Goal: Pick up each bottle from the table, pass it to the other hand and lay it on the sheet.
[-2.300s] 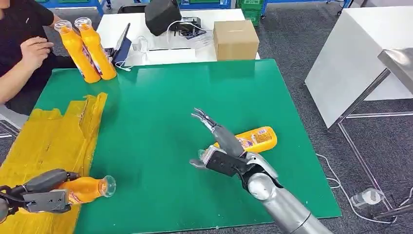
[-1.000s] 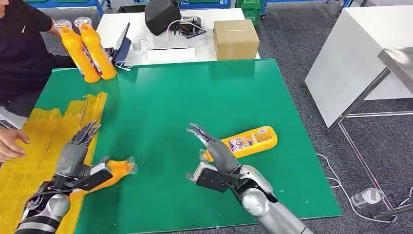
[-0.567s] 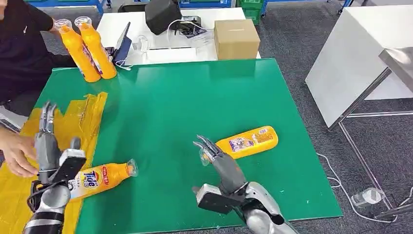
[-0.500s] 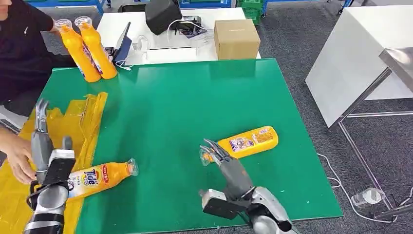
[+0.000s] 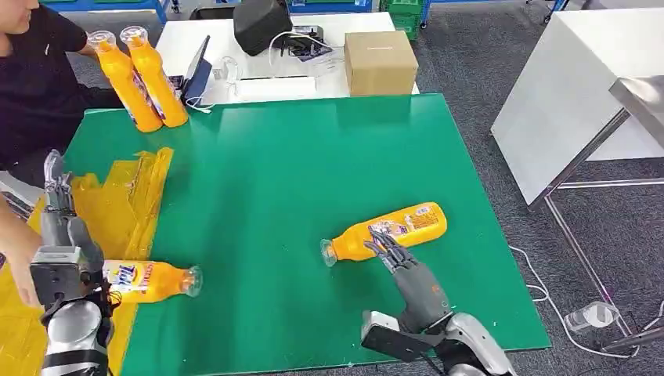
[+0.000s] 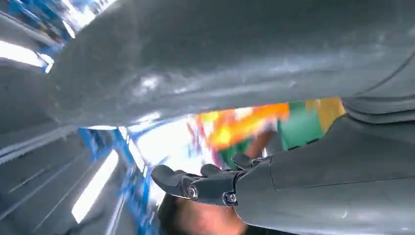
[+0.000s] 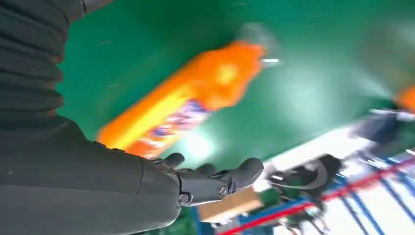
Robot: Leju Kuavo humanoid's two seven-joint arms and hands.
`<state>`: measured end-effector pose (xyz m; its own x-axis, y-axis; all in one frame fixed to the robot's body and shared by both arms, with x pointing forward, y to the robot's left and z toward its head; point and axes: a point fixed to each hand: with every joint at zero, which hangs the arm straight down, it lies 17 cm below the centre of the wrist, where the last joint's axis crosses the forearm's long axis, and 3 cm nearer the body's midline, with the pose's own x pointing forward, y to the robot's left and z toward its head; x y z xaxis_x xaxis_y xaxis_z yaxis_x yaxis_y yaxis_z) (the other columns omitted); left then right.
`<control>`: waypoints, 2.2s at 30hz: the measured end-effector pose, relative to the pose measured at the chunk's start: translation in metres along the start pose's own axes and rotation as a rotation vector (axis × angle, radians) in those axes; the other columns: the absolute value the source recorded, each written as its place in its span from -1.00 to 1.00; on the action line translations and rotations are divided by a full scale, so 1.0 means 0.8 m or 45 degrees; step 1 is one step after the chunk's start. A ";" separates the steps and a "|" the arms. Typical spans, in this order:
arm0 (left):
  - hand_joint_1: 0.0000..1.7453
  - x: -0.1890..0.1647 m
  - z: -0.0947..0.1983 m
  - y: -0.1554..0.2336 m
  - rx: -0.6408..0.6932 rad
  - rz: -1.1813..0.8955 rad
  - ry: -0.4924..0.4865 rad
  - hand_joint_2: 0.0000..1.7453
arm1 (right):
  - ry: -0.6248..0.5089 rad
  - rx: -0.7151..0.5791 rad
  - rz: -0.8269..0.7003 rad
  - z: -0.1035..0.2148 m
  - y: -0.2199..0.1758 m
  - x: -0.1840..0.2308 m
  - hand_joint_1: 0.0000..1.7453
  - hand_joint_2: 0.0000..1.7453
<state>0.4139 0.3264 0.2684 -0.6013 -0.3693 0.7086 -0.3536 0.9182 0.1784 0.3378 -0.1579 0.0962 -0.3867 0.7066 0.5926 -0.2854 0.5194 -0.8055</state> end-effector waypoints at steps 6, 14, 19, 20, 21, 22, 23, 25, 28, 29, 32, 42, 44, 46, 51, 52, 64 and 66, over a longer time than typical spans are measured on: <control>-1.00 0.038 0.001 -0.035 -0.062 0.225 -0.032 -1.00 | 0.156 0.014 0.231 0.036 -0.040 -0.073 -1.00 1.00; -1.00 0.050 -0.003 -0.081 -0.209 0.343 -0.023 -1.00 | 0.272 0.076 0.373 0.009 -0.082 -0.134 -1.00 1.00; -1.00 0.044 -0.006 -0.101 -0.264 0.371 -0.004 -1.00 | 0.313 0.103 0.401 -0.013 -0.097 -0.161 -1.00 1.00; -1.00 0.044 -0.007 -0.103 -0.269 0.379 -0.003 -1.00 | 0.321 0.106 0.403 -0.017 -0.100 -0.166 -1.00 1.00; -1.00 0.043 -0.007 -0.105 -0.277 0.387 -0.001 -1.00 | 0.331 0.114 0.404 -0.020 -0.102 -0.172 -1.00 1.00; -1.00 0.042 -0.007 -0.108 -0.285 0.391 0.002 -1.00 | 0.340 0.126 0.401 -0.024 -0.103 -0.176 -1.00 1.00; -1.00 0.041 -0.008 -0.110 -0.291 0.395 0.005 -1.00 | 0.347 0.135 0.400 -0.028 -0.104 -0.181 -1.00 1.00; -1.00 0.040 -0.009 -0.118 -0.312 0.408 0.009 -1.00 | 0.362 0.146 0.412 -0.039 -0.109 -0.189 -1.00 1.00; -1.00 0.039 -0.014 -0.128 -0.334 0.423 0.012 -1.00 | 0.387 0.177 0.429 -0.054 -0.112 -0.203 -1.00 1.00; -1.00 0.039 -0.016 -0.129 -0.337 0.428 0.011 -1.00 | 0.392 0.185 0.433 -0.059 -0.114 -0.206 -1.00 1.00; -1.00 0.038 -0.021 -0.133 -0.347 0.455 0.017 -1.00 | 0.405 0.229 0.451 -0.072 -0.111 -0.215 -1.00 1.00; -1.00 0.034 -0.031 -0.138 -0.354 0.481 0.024 -1.00 | 0.413 0.316 0.494 -0.097 -0.094 -0.225 -1.00 1.00; -1.00 0.034 -0.033 -0.139 -0.356 0.494 0.025 -1.00 | 0.404 0.342 0.512 -0.105 -0.088 -0.224 -1.00 1.00; -1.00 0.034 -0.035 -0.140 -0.355 0.502 0.024 -1.00 | 0.388 0.369 0.526 -0.113 -0.079 -0.221 -1.00 1.00; -1.00 0.034 -0.040 -0.144 -0.359 0.511 0.021 -1.00 | 0.374 0.486 0.592 -0.124 -0.040 -0.220 -0.96 1.00; -1.00 0.036 -0.041 -0.147 -0.365 0.516 0.018 -1.00 | 0.373 0.524 0.605 -0.122 -0.028 -0.222 1.00 1.00; -1.00 0.036 -0.050 -0.167 -0.394 0.545 0.024 -1.00 | 0.378 0.674 0.665 -0.128 0.016 -0.232 1.00 1.00; -1.00 0.033 -0.049 -0.168 -0.395 0.544 0.033 -1.00 | 0.384 0.674 0.660 -0.130 0.016 -0.232 1.00 1.00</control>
<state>0.4734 0.1990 0.2899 -0.6259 0.0471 0.7785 0.1499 0.9868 0.0608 0.4970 -0.2328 -0.0244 -0.3520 0.9343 0.0561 -0.5421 -0.1546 -0.8259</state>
